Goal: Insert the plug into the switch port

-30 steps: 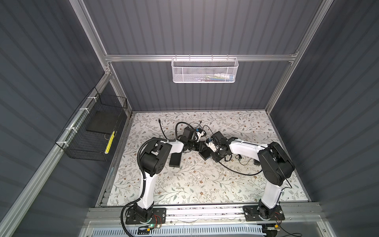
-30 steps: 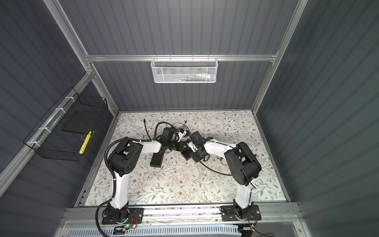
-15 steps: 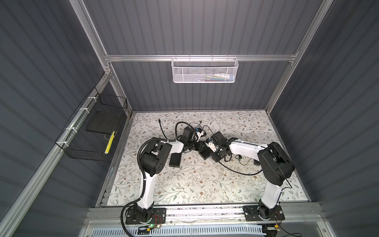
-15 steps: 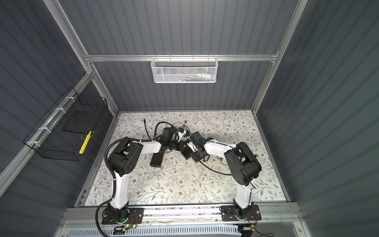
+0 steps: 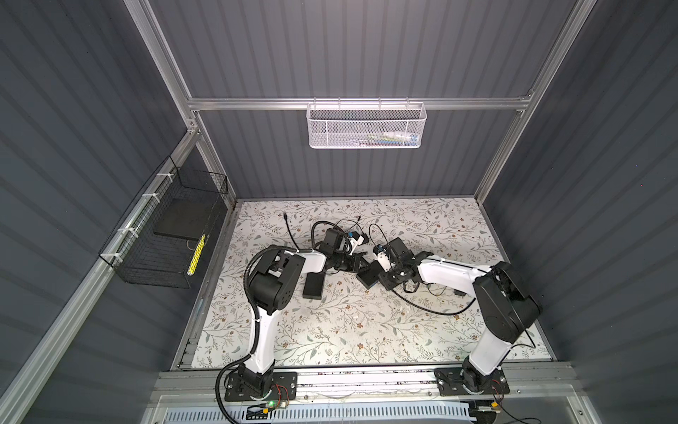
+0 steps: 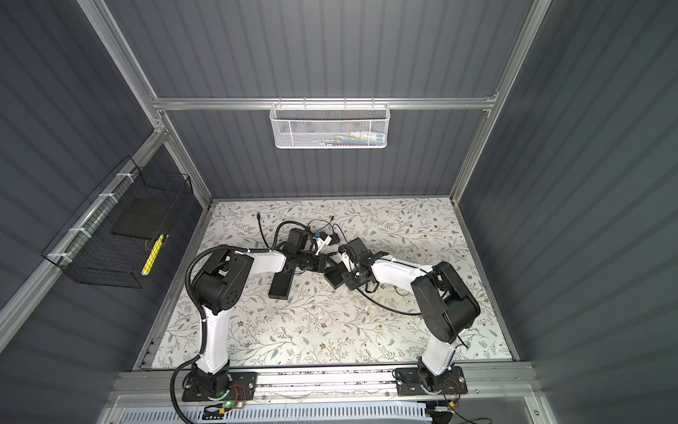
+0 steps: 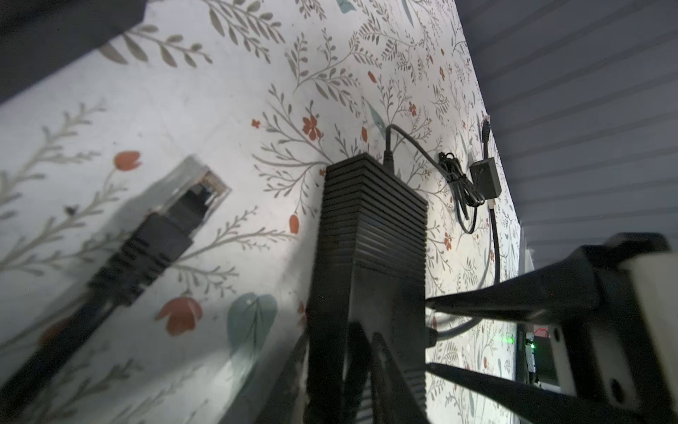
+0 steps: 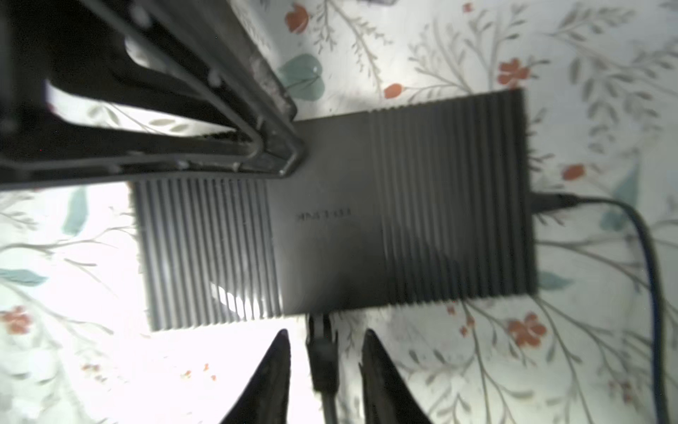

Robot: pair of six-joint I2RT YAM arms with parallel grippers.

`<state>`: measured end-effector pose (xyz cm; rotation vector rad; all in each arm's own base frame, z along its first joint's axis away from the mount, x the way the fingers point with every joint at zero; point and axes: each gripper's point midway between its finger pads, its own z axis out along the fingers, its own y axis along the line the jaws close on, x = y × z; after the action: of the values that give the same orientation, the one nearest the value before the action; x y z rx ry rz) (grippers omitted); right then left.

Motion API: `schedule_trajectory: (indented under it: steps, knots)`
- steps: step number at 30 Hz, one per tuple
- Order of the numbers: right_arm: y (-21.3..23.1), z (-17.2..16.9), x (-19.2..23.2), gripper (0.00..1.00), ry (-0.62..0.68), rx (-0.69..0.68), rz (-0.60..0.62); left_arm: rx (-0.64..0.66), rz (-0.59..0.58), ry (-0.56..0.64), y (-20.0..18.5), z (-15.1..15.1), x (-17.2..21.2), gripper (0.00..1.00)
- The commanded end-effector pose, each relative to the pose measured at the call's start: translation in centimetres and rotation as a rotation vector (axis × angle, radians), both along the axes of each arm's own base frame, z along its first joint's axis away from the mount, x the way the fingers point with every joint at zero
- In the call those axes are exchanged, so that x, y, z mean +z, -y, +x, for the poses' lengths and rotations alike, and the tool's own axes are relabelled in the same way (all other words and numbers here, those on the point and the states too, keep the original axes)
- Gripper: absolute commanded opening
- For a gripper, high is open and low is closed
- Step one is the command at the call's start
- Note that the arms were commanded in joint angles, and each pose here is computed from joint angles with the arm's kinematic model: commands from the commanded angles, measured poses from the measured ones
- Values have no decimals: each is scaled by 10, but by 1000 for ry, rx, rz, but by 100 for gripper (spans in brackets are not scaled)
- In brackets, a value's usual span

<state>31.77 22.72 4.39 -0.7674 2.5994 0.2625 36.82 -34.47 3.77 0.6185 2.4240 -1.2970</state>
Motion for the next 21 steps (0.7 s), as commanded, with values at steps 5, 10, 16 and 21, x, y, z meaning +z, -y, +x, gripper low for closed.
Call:
schedule_trajectory:
  steps: [5,10,16,21]
  knots:
    - [22,-35,10,45,-56,-13,-26,6,113,-130,-21,-17,-43,29]
    - [21,-29,-3,45,-93,-31,-41,-16,95,-105,-18,-17,-33,30]
    - [21,-21,-13,40,-123,-25,-87,-44,90,-85,-17,-18,-23,33]
    - [22,-19,-19,39,-139,-3,-124,-52,75,-82,-14,-16,-21,34]
